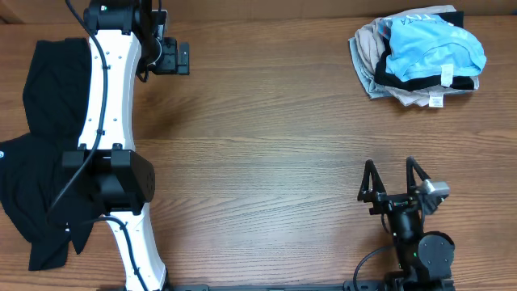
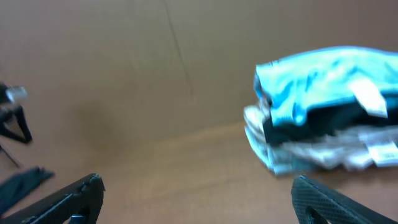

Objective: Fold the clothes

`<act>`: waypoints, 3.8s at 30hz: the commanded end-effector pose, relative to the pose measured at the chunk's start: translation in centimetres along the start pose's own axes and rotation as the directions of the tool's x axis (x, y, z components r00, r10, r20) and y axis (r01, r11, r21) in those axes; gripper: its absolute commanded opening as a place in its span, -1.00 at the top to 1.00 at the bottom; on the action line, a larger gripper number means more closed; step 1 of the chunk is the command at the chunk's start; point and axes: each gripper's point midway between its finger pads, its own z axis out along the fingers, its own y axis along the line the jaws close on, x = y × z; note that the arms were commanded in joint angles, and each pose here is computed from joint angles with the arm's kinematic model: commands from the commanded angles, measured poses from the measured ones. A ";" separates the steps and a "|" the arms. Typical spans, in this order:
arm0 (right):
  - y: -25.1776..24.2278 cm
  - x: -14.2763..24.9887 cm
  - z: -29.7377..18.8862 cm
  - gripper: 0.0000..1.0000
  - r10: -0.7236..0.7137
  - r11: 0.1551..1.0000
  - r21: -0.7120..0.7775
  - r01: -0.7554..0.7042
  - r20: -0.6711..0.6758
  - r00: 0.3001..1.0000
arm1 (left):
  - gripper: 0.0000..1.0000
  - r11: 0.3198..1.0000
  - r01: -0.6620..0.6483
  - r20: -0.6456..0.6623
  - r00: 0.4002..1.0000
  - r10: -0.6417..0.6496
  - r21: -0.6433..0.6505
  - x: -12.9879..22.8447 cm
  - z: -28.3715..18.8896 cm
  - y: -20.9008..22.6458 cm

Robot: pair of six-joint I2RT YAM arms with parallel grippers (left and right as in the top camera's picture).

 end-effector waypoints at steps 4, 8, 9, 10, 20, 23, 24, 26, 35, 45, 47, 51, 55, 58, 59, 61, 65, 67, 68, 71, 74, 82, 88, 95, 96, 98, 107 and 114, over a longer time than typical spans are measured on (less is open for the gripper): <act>-0.7 2.1 -0.1 -1.00 0.003 1.000 0.027 -0.001 -0.075 0.997 | -1.00 1.000 -0.024 0.012 1.000 0.024 0.012 0.0 -0.6 -0.3; -0.7 2.1 -0.1 -1.00 0.003 1.000 0.027 -0.001 -0.073 0.997 | -1.00 1.000 -0.024 0.012 1.000 0.024 0.012 0.0 -0.6 -0.3; -0.7 2.1 -0.1 -1.00 0.003 1.000 0.027 -0.001 -0.073 0.997 | -1.00 1.000 -0.024 0.012 1.000 0.024 0.012 0.0 -0.6 -0.3; -0.7 2.1 -0.1 -1.00 0.003 1.000 0.027 -0.001 -0.073 0.997 | -0.99 1.000 -0.024 0.012 1.000 0.024 0.012 0.0 -0.6 -0.3; -0.7 2.1 -0.1 -1.00 0.003 1.000 0.027 -0.001 -0.073 0.997 | -1.00 1.000 -0.024 0.012 1.000 0.024 0.012 0.0 -0.7 -0.3; -0.7 2.1 -0.1 -1.00 0.003 1.000 0.027 -0.001 -0.073 0.997 | -1.00 1.000 -0.026 0.012 1.000 0.026 0.012 0.0 -0.6 -0.4; -0.7 2.1 -0.1 -1.00 0.003 1.000 0.027 -0.001 -0.073 0.997 | -1.00 1.000 -0.026 0.012 1.000 0.026 0.012 0.0 -0.6 -0.4; -0.7 2.1 -0.1 -1.00 0.003 1.000 0.027 -0.001 -0.073 0.997 | -0.99 1.000 -0.024 0.012 1.000 0.024 0.012 0.0 -0.6 -0.3; -0.7 2.1 -0.1 -1.00 0.003 1.000 0.027 -0.001 -0.073 0.997 | -1.00 0.998 -0.062 0.032 0.998 0.061 0.023 0.0 -1.6 -2.2; -0.7 2.1 -0.1 -1.00 0.003 1.000 0.027 -0.001 -0.073 0.997 | -0.99 0.979 -0.195 0.205 0.962 0.178 0.066 2.2 -11.0 -8.1; -0.7 2.1 -0.1 -1.00 0.003 1.000 0.027 -0.001 -0.073 0.997 | -0.99 0.975 -0.212 0.217 0.957 0.192 0.071 3.9 -12.5 -8.5; -0.7 2.1 -0.1 -1.00 0.003 1.000 0.027 -0.001 -0.073 0.997 | -1.00 0.980 -0.195 0.249 0.949 0.196 -0.029 6.7 -13.9 -5.9; -0.7 2.1 -0.1 -1.00 0.003 1.000 0.027 -0.001 -0.073 0.997 | -1.00 0.989 -0.144 0.321 0.936 0.144 -0.024 8.7 -13.5 -4.4; -0.7 2.1 -0.1 -1.00 0.003 1.000 0.027 -0.001 -0.073 0.997 | -0.99 0.993 -0.114 0.431 0.898 0.093 0.023 9.5 -12.4 -3.8; -0.7 2.1 -0.1 -1.00 0.003 1.000 0.027 -0.001 -0.073 0.997 | -0.99 0.993 -0.114 0.469 0.880 0.080 0.043 9.7 -12.0 -3.7; -0.7 2.1 -0.1 -1.00 0.003 1.000 0.027 -0.001 -0.073 0.997 | -1.00 0.989 -0.121 0.551 0.833 0.054 0.086 10.5 -11.1 -3.4; -0.7 2.1 -0.1 -1.00 0.003 1.000 0.027 -0.001 -0.073 0.997 | -1.00 0.983 -0.141 0.692 0.721 0.020 0.118 12.4 -9.5 -2.8; -0.7 2.1 -0.1 -1.00 0.003 1.000 0.027 -0.001 -0.073 0.997 | -0.99 0.983 -0.144 0.759 0.651 0.008 0.113 13.3 -9.1 -2.4; -0.7 2.1 -0.1 -1.00 0.003 1.000 0.027 -0.001 -0.073 0.997 | -1.00 0.983 -0.148 0.792 0.610 0.006 0.107 13.9 -8.8 -2.2; -0.7 2.1 -0.1 -1.00 0.003 1.000 0.027 -0.001 -0.073 0.997 | -0.99 0.985 -0.151 0.865 0.502 -0.001 0.089 15.7 -8.6 -1.6; -0.7 2.1 -0.1 -1.00 0.003 1.000 0.027 -0.001 -0.073 0.997 | -1.00 0.987 -0.140 0.912 0.411 -0.011 0.075 17.7 -8.3 -0.9; -0.7 2.1 -0.1 -1.00 0.003 1.000 0.027 -0.001 -0.073 0.997 | -0.99 0.995 -0.078 0.946 0.323 -0.039 0.068 21.3 -6.5 1.0; -0.7 2.1 -0.1 -1.00 0.003 1.000 0.027 -0.001 -0.073 0.997 | -1.00 0.995 -0.068 0.934 0.353 -0.048 0.077 22.5 -4.9 1.2; -0.7 2.1 -0.1 -1.00 0.003 1.000 0.027 -0.001 -0.073 0.997 | -0.99 0.996 -0.054 0.920 0.390 -0.047 0.074 23.7 -4.1 1.4; -0.7 2.1 -0.1 -1.00 0.003 1.000 0.027 -0.001 -0.073 0.997 | -1.00 0.996 -0.057 0.928 0.371 -0.046 0.072 23.7 -4.6 1.3; -0.7 2.1 -0.1 -1.00 0.003 1.000 0.027 -0.001 -0.073 0.997 | -1.00 0.996 -0.061 0.939 0.340 -0.044 0.068 23.5 -5.3 1.3; -0.7 2.1 -0.1 -1.00 0.003 1.000 0.028 -0.001 -0.073 0.997 | -1.00 0.996 -0.058 0.932 0.359 -0.045 0.071 23.6 -4.8 1.3; -0.7 2.1 -0.1 -1.00 0.003 1.000 0.028 -0.001 -0.073 0.997 | -1.00 0.996 -0.058 0.932 0.359 -0.045 0.071 23.6 -4.8 1.3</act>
